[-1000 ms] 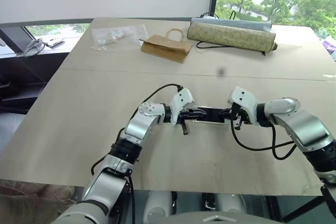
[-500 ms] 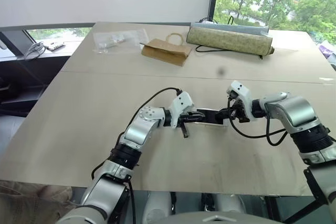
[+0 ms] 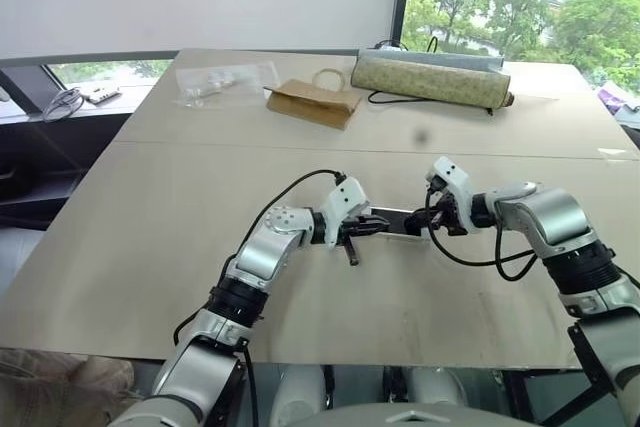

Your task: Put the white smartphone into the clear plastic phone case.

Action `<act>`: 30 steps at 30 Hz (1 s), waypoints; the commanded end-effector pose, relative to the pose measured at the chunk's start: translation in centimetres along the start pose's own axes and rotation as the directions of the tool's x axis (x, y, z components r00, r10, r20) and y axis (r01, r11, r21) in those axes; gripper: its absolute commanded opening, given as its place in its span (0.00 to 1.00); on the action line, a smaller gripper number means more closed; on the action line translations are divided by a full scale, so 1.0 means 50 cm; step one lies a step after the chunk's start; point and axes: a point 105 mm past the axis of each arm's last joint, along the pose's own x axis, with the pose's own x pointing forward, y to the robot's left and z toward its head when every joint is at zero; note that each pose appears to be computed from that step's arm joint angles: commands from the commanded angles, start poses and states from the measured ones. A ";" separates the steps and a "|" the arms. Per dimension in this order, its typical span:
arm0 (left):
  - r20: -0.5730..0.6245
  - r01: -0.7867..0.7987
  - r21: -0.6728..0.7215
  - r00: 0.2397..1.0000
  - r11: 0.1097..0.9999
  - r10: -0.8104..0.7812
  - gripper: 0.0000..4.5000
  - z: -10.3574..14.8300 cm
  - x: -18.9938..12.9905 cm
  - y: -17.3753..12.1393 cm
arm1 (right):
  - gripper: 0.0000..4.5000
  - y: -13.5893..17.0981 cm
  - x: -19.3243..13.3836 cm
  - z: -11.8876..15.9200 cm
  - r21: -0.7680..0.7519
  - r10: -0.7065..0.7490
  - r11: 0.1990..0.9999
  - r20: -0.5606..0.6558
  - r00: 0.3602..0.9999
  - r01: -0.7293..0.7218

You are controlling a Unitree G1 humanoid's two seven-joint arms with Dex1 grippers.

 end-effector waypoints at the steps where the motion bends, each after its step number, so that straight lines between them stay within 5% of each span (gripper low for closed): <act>1: -0.001 0.008 0.012 1.000 1.000 -0.008 0.02 0.002 0.006 -0.007 | 0.00 -0.027 0.033 -0.157 0.131 -0.070 0.986 -0.269 0.961 0.108; 6: -0.001 0.009 0.005 1.000 1.000 -0.009 0.02 -0.002 0.007 -0.012 | 0.00 -0.034 0.043 -0.158 0.098 -0.110 0.986 -0.249 0.962 0.138; 10: -0.005 0.004 -0.001 1.000 1.000 -0.004 0.02 -0.005 0.005 -0.010 | 0.00 -0.017 0.019 -0.044 0.017 -0.095 0.995 0.077 0.993 0.094; 13: -0.005 0.002 -0.003 1.000 1.000 -0.002 0.02 -0.005 0.004 -0.008 | 0.00 0.009 -0.031 -0.008 -0.100 -0.053 0.992 0.180 0.982 0.072; 20: -0.008 0.006 -0.002 1.000 1.000 -0.006 0.02 -0.006 0.004 -0.004 | 0.00 0.057 -0.080 -0.035 -0.205 -0.004 0.979 0.100 0.995 0.025; 30: -0.014 0.011 0.007 1.000 1.000 -0.011 0.02 -0.005 0.002 0.000 | 0.00 0.018 -0.036 -0.105 -0.213 -0.106 0.974 -0.106 0.989 0.082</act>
